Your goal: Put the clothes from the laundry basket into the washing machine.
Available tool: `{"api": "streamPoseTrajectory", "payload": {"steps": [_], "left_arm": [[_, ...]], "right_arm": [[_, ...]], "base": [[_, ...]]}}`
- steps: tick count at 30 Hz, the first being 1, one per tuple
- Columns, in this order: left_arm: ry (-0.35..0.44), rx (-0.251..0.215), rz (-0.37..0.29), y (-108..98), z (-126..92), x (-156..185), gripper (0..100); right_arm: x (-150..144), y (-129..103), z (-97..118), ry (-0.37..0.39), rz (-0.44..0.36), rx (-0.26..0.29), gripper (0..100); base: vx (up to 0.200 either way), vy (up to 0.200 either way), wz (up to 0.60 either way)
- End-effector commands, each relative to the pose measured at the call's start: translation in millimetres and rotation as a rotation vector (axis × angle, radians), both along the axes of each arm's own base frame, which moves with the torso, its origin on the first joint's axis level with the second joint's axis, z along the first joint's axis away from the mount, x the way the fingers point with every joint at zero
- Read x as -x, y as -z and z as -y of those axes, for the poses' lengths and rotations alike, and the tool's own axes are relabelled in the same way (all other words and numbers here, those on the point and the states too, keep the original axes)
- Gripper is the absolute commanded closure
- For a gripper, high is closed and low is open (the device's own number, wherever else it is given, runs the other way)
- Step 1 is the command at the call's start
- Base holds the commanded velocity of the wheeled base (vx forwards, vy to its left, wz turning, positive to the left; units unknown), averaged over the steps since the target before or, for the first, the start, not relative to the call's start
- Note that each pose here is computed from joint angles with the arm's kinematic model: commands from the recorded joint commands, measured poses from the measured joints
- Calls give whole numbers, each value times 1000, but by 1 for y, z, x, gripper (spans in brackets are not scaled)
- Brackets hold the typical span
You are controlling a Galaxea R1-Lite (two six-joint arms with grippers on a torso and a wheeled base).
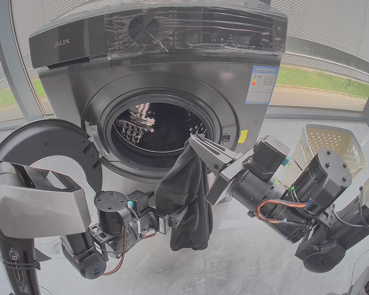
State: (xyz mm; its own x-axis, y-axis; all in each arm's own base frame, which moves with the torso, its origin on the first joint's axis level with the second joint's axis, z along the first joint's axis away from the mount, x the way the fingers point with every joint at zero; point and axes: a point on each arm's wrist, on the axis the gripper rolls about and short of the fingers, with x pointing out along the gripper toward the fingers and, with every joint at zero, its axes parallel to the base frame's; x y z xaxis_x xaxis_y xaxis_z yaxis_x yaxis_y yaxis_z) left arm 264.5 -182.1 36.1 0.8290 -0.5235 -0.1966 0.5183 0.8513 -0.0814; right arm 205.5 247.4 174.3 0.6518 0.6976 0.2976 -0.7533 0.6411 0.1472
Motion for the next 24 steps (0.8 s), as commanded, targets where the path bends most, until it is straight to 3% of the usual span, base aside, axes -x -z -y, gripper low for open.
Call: {"api": "streamPoseTrajectory", "payload": {"steps": [1, 11, 17, 18, 24], "left_arm": [[-26, -19, -31, 23, 0, -16, 0], [-23, -26, -42, 47, 11, -33, 0], [-29, -4, -8, 46, 17, -44, 0], [-29, -2, -4, 44, 17, -44, 100], [-30, 20, 17, 33, 16, -43, 100]], "right_arm": [[8, -3, -2, -22, 5, -7, 100], [13, -9, -1, -32, 14, -19, 100], [13, -8, -1, -33, 12, -19, 100], [12, -8, 0, -29, 12, -17, 100], [6, -6, 4, -6, 11, -14, 100]], "base": [[0, 0, 0], [0, 0, 0], [0, 0, 0], [0, 0, 0], [0, 0, 0]]}}
